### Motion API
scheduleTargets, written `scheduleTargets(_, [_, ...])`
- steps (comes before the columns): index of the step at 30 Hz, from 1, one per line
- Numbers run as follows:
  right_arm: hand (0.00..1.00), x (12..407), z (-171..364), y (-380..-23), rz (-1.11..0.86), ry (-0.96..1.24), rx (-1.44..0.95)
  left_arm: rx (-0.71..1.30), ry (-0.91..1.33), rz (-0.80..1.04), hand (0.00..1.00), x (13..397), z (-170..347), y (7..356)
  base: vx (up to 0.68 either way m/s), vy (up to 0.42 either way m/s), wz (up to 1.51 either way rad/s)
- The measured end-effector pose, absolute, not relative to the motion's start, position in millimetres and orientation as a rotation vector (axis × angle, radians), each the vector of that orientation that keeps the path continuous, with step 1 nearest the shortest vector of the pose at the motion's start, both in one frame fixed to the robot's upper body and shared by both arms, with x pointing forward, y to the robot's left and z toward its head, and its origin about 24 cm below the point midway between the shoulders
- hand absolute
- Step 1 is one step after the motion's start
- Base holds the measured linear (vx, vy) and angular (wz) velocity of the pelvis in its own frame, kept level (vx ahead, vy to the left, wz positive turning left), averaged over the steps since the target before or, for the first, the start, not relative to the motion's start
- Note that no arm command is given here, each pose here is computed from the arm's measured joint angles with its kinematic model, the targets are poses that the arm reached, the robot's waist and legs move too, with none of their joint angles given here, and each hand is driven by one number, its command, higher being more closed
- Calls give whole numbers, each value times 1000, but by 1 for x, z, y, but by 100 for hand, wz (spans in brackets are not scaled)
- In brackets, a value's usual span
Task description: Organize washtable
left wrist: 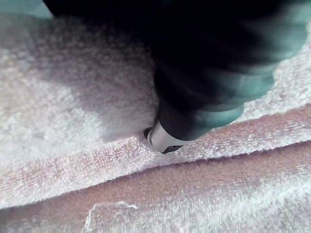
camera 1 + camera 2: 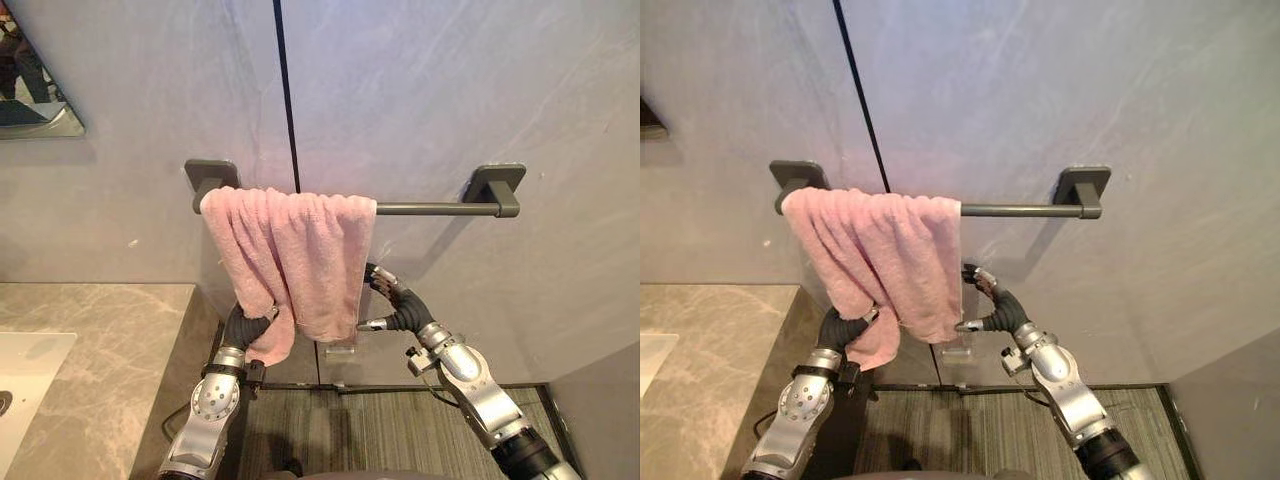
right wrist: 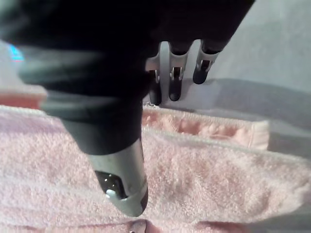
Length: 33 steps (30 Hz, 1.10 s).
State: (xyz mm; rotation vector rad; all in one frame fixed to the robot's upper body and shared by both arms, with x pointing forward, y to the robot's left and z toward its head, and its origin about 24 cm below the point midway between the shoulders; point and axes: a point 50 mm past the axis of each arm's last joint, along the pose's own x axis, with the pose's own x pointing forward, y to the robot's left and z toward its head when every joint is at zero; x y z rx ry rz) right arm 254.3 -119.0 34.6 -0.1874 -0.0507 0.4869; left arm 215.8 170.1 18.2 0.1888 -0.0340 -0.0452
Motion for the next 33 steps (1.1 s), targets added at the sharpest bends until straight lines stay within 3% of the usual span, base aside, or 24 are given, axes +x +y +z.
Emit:
scheduleTargets(8, [0,264,30,-105,507,-27,-172,173,-36,-36,100,216,18,170,-36,-24,11])
scheduleTargets(9, [100,266,31,-102,509,-30,-169,172,-37,-37,100,216,19,169,-40,-15,2])
scheduleTargets(33, [100,276,32,-89,515,-27,-165,159,-52,-44,100,218,21,167,-5,-7,3])
